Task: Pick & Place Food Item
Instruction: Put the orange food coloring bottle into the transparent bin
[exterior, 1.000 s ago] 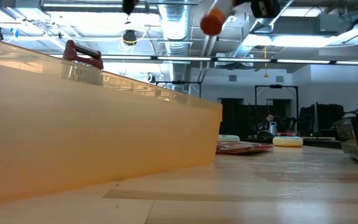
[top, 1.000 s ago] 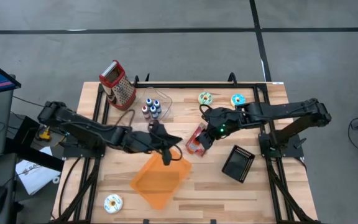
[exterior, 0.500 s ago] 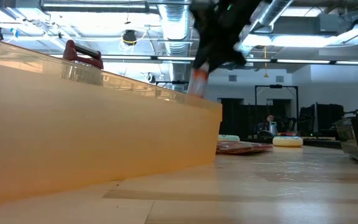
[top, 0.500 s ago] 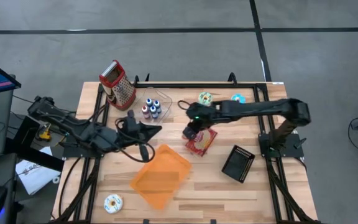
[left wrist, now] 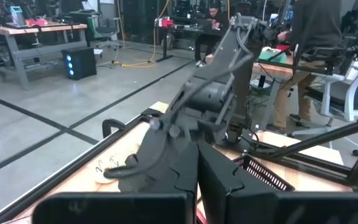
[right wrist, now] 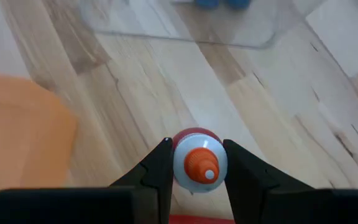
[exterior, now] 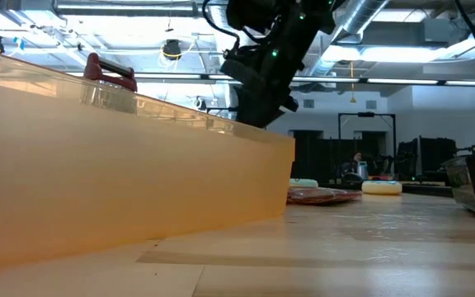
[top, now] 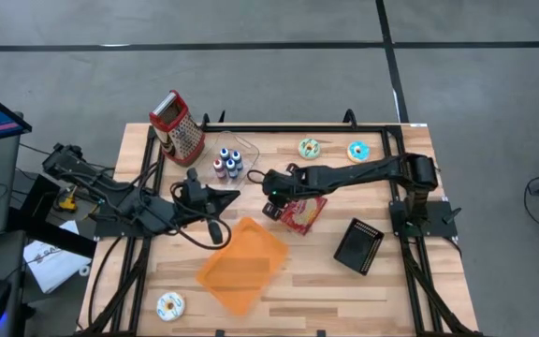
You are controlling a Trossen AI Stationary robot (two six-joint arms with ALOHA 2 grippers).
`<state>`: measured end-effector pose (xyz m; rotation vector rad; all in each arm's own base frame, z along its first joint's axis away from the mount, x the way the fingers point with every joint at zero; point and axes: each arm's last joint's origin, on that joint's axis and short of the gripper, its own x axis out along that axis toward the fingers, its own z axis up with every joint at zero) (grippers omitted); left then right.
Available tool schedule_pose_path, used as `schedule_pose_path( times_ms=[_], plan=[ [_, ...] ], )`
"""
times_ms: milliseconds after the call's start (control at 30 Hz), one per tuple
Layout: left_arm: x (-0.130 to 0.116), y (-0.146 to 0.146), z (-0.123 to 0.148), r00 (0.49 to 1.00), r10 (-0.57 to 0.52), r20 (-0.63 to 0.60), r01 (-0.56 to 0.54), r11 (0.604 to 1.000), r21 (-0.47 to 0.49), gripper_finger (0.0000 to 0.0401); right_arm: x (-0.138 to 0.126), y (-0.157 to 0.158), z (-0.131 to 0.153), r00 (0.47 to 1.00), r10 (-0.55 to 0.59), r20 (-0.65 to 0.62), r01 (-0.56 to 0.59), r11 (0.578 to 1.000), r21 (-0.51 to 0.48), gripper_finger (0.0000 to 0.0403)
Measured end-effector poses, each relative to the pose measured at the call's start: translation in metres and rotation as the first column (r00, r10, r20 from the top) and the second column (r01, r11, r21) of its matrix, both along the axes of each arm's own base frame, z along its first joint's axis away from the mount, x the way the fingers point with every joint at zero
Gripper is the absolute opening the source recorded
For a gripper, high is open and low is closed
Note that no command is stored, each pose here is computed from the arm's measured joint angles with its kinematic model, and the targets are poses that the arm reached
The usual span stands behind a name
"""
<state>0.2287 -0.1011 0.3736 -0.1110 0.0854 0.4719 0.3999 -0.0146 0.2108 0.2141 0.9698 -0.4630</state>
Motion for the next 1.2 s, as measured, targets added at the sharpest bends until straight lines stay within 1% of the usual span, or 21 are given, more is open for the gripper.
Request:
schedule_pose_path(
  times_ms=[133, 233, 433, 733, 800, 1000, 1200],
  plan=[
    [0.0, 0.0, 0.0, 1.0, 0.001, 0.003, -0.001, 1.0, -0.008, 0.0, 0.001, 0.002, -0.007, 1.0, 0.013, -0.029, -0.012, 1.0, 0.009, 0.0101],
    [0.0, 0.0, -0.001, 1.0, 0.003, 0.004, -0.003, 1.0, -0.016, 0.0, 0.002, -0.001, -0.005, 1.0, 0.005, -0.011, -0.004, 1.0, 0.016, 0.0101],
    [0.0, 0.0, -0.001, 1.0, 0.003, 0.002, -0.003, 1.0, -0.016, 0.0, 0.001, -0.014, -0.006, 1.0, 0.007, -0.013, -0.006, 0.996, 0.084, 0.0101],
    [0.0, 0.0, -0.001, 1.0, 0.004, 0.005, -0.003, 1.0, -0.022, 0.0, 0.0, -0.022, -0.006, 1.0, 0.014, -0.016, -0.012, 0.991, 0.13, 0.0101],
    [0.0, 0.0, -0.001, 1.0, 0.003, 0.005, -0.003, 1.0, -0.022, 0.0, 0.0, -0.022, -0.006, 1.0, 0.017, -0.016, -0.014, 0.991, 0.131, 0.011],
    [0.0, 0.0, -0.001, 1.0, 0.003, 0.004, -0.003, 1.0, -0.022, 0.0, 0.002, -0.021, -0.005, 1.0, 0.02, 0.0, -0.02, 0.991, 0.13, 0.0163],
    [0.0, 0.0, -0.001, 1.0, 0.003, 0.004, -0.003, 1.0, -0.022, 0.0002, 0.003, -0.021, -0.003, 0.999, 0.024, 0.029, -0.028, 0.99, 0.138, 0.0174]
  ],
)
